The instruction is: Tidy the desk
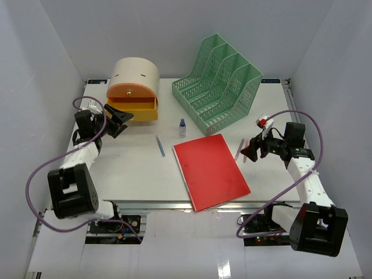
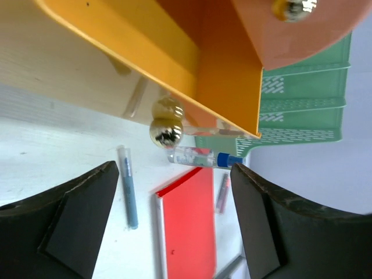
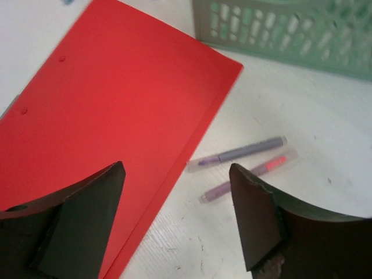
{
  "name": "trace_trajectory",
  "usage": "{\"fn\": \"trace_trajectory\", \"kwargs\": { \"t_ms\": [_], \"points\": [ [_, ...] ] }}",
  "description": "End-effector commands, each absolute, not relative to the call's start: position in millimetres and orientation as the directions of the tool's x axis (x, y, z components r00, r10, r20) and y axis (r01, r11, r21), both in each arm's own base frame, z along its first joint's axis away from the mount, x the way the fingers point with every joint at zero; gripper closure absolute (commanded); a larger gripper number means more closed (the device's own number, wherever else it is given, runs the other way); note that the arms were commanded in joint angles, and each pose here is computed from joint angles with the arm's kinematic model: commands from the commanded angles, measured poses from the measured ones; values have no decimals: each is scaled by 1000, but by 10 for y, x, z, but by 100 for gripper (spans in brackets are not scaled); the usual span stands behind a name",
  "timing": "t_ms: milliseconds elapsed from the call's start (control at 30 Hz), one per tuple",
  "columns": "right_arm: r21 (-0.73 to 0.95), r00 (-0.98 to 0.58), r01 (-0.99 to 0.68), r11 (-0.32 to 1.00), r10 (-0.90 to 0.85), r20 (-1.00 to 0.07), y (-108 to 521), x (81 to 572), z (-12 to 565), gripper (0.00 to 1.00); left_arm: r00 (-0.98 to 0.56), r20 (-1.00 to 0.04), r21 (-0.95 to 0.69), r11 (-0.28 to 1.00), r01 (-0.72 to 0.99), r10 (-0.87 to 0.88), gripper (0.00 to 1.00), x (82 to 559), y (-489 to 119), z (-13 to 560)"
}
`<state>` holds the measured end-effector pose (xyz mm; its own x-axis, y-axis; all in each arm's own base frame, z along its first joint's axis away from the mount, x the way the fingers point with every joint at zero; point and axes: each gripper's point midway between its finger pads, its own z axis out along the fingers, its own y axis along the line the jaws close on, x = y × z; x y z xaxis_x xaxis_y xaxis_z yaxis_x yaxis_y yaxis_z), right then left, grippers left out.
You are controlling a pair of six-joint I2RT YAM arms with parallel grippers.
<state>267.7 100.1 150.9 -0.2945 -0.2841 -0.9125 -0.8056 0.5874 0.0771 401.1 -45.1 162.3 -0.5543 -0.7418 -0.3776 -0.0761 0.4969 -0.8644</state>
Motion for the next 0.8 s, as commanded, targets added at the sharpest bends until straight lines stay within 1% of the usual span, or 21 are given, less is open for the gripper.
{"fn": "trace_trajectory", "kwargs": {
  "t_ms": [0, 67, 133, 167, 233, 300, 400, 467, 633, 767],
  "points": [
    [71, -478, -570, 818, -260, -839, 589, 3045, 1319, 28, -441, -634, -723, 690, 45, -635, 9, 3773, -257, 2203],
    [45, -537, -501, 864, -270, -799, 509, 3108, 1238, 35, -394, -693, -664, 747, 22, -604, 4, 3652, -160, 2294],
    [8, -622, -406, 914, -270, -735, 370, 3151, 1074, 40, -323, -761, -595, 804, 2, -563, 2, 3467, -63, 2417],
    [9, -655, -384, 923, -265, -708, 343, 3158, 991, 41, -308, -776, -579, 816, 0, -551, 2, 3400, -52, 2437],
    [38, -696, -377, 925, -256, -671, 386, 3133, 866, 44, -295, -791, -571, 820, 42, -536, 2, 3235, -134, 2492],
    [44, -729, -363, 931, -254, -635, 450, 3158, 760, 49, -293, -804, -565, 819, 100, -518, 2, 3061, -248, 2505],
    [53, -772, -320, 946, -227, -594, 517, 3237, 653, 54, -313, -813, -549, 825, 135, -490, 2, 2902, -334, 2404],
    [82, -787, -292, 953, -190, -587, 559, 3285, 628, 57, -335, -818, -540, 825, 165, -468, 2, 2821, -398, 2356],
    [120, -798, -243, 963, -128, -588, 616, 3400, 606, 58, -347, -838, -503, 842, 195, -421, 2, 2696, -444, 2239],
    [86, -830, -171, 981, -96, -549, 508, 3426, 448, 57, -345, -839, -510, 831, 224, -422, 2, 2657, -503, 2244]
  ]
}}
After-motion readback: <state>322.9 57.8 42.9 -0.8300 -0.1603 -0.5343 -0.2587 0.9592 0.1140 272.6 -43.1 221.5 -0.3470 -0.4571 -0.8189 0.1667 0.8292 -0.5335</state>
